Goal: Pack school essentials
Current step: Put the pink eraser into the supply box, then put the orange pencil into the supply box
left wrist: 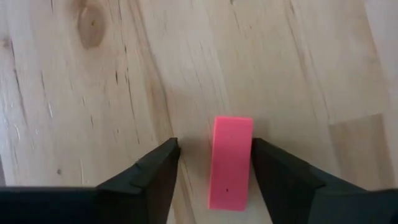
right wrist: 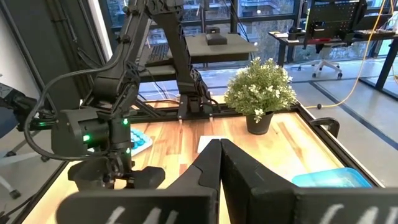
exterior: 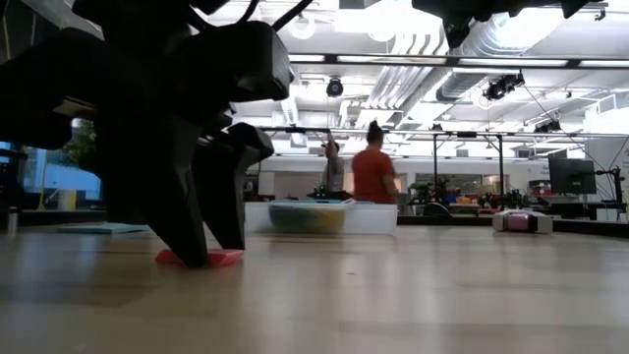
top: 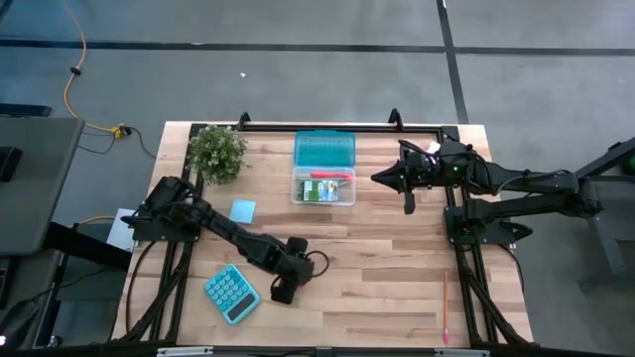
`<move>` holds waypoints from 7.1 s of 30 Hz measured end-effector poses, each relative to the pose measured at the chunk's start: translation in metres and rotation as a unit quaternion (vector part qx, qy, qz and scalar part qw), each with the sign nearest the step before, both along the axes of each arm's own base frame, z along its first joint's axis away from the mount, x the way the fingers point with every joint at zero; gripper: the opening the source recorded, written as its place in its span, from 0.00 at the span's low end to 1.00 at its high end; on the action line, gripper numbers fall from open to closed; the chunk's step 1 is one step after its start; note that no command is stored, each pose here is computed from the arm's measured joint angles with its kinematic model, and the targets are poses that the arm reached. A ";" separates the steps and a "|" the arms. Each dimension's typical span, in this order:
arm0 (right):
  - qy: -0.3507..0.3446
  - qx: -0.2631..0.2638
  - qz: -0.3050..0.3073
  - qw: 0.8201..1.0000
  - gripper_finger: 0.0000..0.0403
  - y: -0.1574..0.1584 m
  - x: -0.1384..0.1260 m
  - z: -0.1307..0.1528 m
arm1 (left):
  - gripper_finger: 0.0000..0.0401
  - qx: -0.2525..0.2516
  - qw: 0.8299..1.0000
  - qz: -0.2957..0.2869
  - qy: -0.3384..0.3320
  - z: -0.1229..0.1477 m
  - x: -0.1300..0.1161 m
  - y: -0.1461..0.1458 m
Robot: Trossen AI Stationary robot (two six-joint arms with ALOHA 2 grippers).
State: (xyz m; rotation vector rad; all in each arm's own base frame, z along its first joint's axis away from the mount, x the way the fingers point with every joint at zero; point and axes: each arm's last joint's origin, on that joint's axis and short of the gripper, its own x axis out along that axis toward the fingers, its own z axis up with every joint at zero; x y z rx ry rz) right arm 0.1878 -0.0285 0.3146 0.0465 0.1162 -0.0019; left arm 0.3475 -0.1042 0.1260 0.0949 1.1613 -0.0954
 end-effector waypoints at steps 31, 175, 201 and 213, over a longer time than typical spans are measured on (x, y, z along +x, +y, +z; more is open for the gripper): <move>0.000 0.000 0.000 1.000 0.00 0.000 0.000 0.000 | 0.19 -0.074 0.997 -0.006 0.035 0.002 -0.003 0.006; 0.008 0.003 -0.001 1.000 0.00 0.000 0.000 -0.001 | 0.41 0.002 0.927 0.346 -0.145 0.026 -0.003 0.273; 0.022 0.006 0.004 1.000 0.00 0.001 -0.001 -0.004 | 0.46 -0.067 0.790 0.193 -0.578 0.250 -0.155 0.130; 0.022 0.006 0.005 1.000 0.00 0.001 -0.001 -0.004 | 0.38 -0.062 0.763 0.186 -0.616 0.198 -0.198 0.102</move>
